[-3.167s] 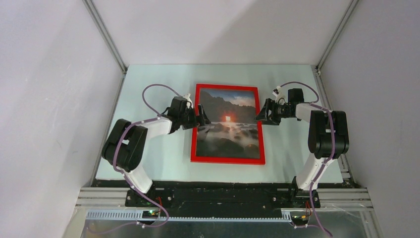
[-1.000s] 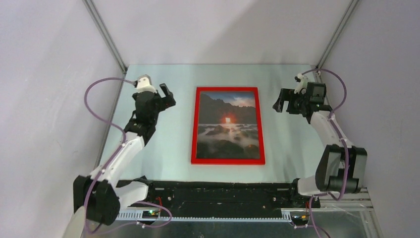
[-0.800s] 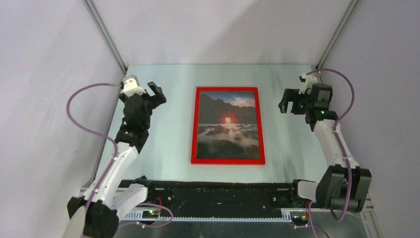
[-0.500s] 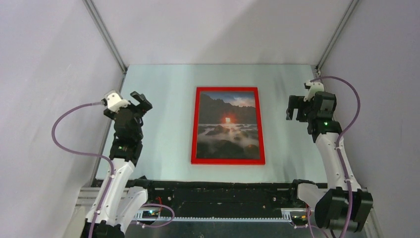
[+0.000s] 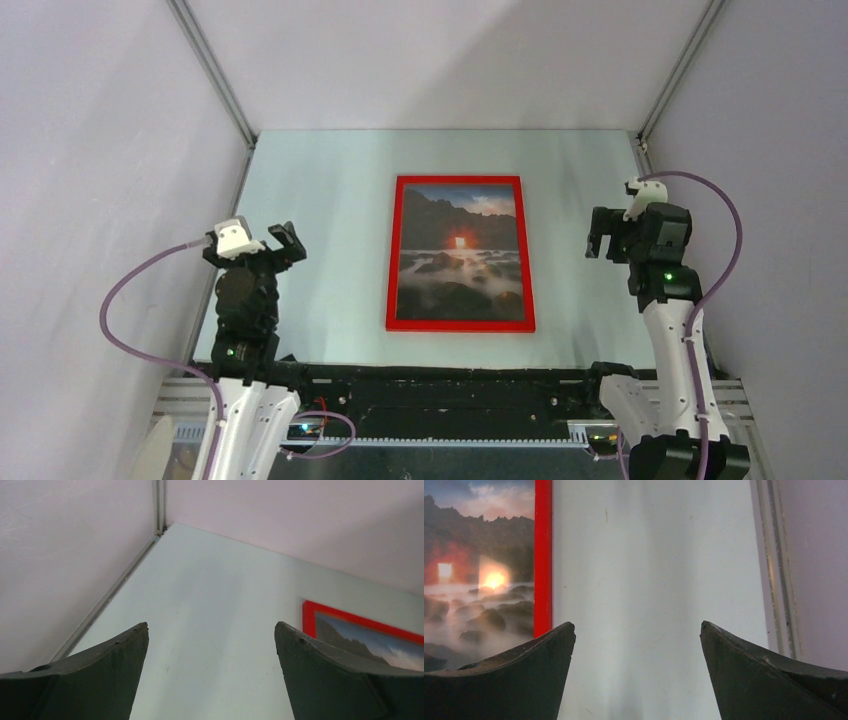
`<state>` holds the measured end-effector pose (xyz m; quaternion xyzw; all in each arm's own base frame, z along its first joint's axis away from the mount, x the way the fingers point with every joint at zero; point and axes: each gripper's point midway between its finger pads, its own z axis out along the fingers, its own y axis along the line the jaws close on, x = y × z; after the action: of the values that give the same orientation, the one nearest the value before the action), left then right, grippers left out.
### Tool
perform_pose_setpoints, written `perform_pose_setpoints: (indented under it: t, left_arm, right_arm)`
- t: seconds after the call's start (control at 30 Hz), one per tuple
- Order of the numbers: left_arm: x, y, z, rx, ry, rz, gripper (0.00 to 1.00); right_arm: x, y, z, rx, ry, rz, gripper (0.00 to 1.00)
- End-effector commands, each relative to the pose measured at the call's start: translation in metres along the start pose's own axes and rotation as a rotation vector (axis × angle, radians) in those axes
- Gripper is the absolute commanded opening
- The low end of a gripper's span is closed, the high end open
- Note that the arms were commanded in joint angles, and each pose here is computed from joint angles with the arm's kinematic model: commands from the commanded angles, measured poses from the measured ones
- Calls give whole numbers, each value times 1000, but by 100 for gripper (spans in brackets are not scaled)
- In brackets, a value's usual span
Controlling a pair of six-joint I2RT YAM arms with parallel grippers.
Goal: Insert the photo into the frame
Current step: Reset both arms
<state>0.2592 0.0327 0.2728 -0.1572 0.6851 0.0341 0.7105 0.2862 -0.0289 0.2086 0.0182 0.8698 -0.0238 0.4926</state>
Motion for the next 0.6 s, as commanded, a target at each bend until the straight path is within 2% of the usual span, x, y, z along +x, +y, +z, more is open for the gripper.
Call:
perform_pose_setpoints:
  t: [0.0,0.13,0.57]
  left_arm:
    - [1,-9,-19,99,37,58,100]
    - [8,-11,-22,121,35,52,100]
    - [48,-17,-13,185,104,136,100]
  right_arm:
    - [11,10,-9,-60,28,22,100]
    - [12,14,-10,-92,21,10,100]
    - [-5,-11,-38,50,-145,-95,100]
